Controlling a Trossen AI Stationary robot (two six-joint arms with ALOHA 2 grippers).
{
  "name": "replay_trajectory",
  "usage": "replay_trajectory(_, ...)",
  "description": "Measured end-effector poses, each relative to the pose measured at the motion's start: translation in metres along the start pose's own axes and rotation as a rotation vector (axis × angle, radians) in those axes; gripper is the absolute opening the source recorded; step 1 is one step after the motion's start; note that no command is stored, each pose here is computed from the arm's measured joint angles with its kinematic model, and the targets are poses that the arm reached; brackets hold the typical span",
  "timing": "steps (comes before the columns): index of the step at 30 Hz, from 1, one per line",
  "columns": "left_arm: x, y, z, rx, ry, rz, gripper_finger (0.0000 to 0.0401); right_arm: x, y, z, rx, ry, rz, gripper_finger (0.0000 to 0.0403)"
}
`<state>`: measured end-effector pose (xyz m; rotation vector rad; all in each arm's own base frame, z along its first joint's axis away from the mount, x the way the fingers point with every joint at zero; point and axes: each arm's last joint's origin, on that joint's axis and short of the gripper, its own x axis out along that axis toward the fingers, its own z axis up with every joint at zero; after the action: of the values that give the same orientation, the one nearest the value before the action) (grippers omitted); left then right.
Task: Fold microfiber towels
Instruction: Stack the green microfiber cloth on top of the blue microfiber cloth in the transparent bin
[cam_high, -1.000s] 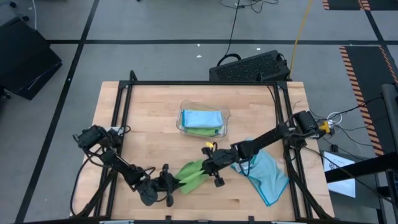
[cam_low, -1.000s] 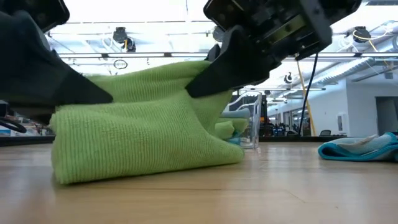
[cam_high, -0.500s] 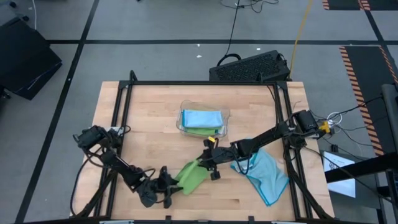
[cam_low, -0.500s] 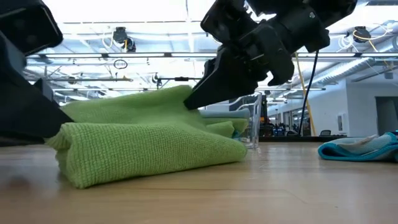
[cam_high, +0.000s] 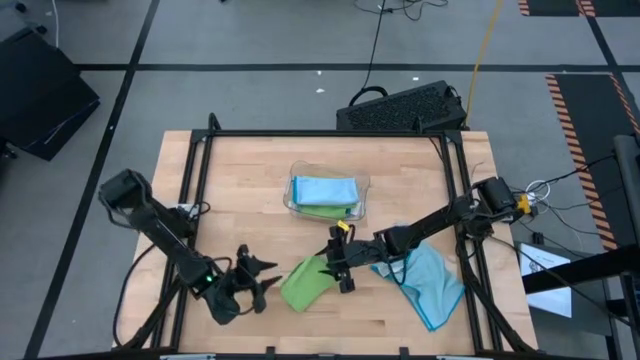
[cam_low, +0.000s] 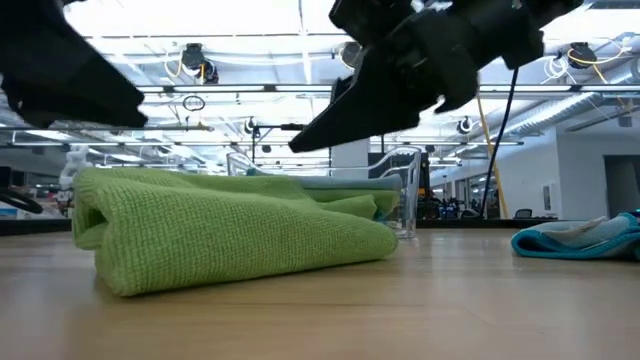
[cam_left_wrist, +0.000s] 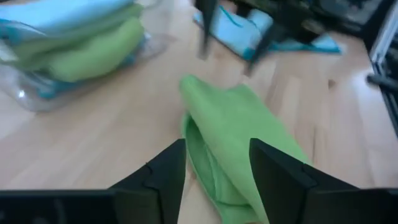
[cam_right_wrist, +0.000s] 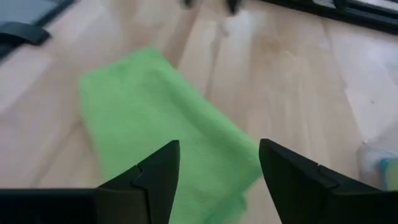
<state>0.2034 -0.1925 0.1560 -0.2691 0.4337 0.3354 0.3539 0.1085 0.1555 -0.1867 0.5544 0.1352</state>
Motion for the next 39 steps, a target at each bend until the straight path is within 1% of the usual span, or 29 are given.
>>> replay_trajectory(4, -0.008, 0.002, 0.013, -0.053, -0.031, -0.011, 0.0179, -0.003, 0.012, 0.001, -0.03, -0.01, 0.033, 0.0211)
replay_trajectory(7, -0.008, -0.007, 0.019, -0.059, -0.067, -0.077, 0.0179, -0.004, 0.022, 0.002, -0.072, -0.017, 0.101, 0.0211)
replay_trajectory(9, -0.003, -0.014, 0.019, -0.052, -0.097, -0.112, 0.0179, -0.005, 0.026, 0.002, -0.083, -0.04, 0.138, 0.021)
replay_trajectory(12, 0.012, -0.02, 0.012, -0.022, -0.114, -0.122, 0.0179, -0.006, 0.024, -0.001, -0.069, -0.115, 0.137, 0.0206)
replay_trajectory(15, 0.031, -0.018, -0.004, -0.02, -0.086, -0.086, 0.0179, -0.007, 0.017, -0.006, -0.05, -0.194, 0.155, 0.0189)
replay_trajectory(19, 0.053, -0.01, -0.03, -0.037, -0.037, -0.013, 0.0179, -0.009, 0.008, -0.012, -0.027, -0.264, 0.176, 0.0154)
replay_trajectory(23, 0.068, 0.0, -0.046, -0.023, -0.001, 0.058, 0.0179, -0.008, 0.003, -0.018, -0.037, -0.252, 0.164, 0.0115)
replay_trajectory(26, 0.074, 0.007, -0.05, -0.01, 0.017, 0.101, 0.0179, -0.007, -0.001, -0.021, -0.047, -0.242, 0.152, 0.0089)
replay_trajectory(29, 0.078, 0.011, -0.047, -0.005, 0.028, 0.123, 0.0179, 0.0, -0.005, -0.025, -0.046, -0.256, 0.137, 0.0066)
replay_trajectory(31, 0.078, 0.011, -0.043, 0.023, 0.033, 0.116, 0.0179, 0.008, -0.008, -0.031, -0.035, -0.274, 0.125, 0.0053)
replay_trajectory(35, 0.074, 0.009, -0.03, 0.059, 0.052, 0.068, 0.0179, 0.025, -0.01, -0.049, -0.001, -0.249, 0.114, 0.003)
replay_trajectory(39, 0.063, 0.004, -0.008, 0.059, 0.018, 0.021, 0.0179, 0.039, -0.01, -0.064, 0.044, -0.196, 0.116, 0.0015)
